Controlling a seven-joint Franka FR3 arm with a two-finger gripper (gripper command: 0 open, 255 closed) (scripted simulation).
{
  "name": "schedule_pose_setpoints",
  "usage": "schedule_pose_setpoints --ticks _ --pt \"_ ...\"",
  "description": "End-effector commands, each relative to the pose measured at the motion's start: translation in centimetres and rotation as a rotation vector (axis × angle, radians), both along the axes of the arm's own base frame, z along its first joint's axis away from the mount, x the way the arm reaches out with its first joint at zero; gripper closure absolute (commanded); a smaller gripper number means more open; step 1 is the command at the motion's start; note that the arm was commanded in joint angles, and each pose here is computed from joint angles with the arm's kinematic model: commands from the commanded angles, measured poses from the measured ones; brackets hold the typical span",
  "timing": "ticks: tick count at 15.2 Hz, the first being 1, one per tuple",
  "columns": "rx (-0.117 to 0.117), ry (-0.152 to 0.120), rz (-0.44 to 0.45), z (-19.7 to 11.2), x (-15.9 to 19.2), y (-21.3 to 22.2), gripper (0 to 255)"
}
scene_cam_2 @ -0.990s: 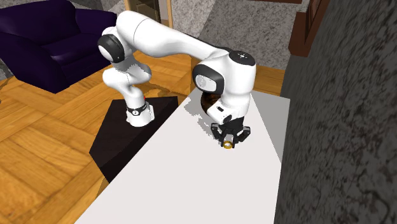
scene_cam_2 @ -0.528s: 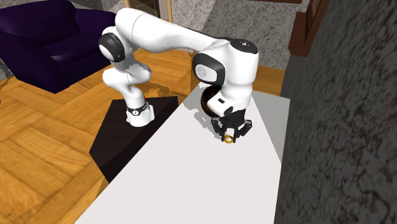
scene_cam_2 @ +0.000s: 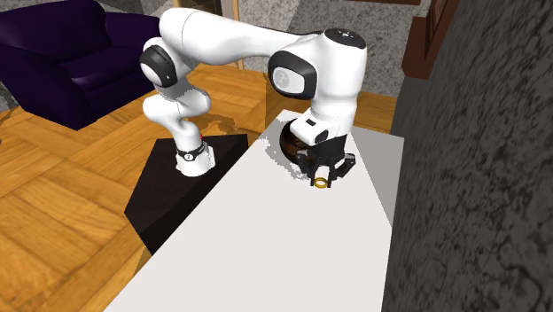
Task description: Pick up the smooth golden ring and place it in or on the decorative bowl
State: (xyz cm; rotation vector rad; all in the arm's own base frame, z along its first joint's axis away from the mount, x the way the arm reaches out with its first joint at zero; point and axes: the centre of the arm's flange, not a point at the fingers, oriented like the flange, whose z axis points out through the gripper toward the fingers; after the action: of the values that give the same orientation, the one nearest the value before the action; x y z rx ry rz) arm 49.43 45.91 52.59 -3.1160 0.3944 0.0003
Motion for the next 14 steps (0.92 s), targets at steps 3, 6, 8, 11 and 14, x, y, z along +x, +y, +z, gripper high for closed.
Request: schedule_pose_setpoints --ticks 3,6,8,11,14 --pt "0.000 0.000 0.000 2.1 -0.1 0.0 255" --pt "0.000 0.000 0.000 3.6 -0.1 0.0 255" --pt "0.000 0.000 0.000 4.7 -0.1 0.0 255" --pt "0.000 0.000 0.000 6.3 -0.1 0.0 255" --pt "0.000 0.000 0.000 7.9 -0.1 0.0 255"
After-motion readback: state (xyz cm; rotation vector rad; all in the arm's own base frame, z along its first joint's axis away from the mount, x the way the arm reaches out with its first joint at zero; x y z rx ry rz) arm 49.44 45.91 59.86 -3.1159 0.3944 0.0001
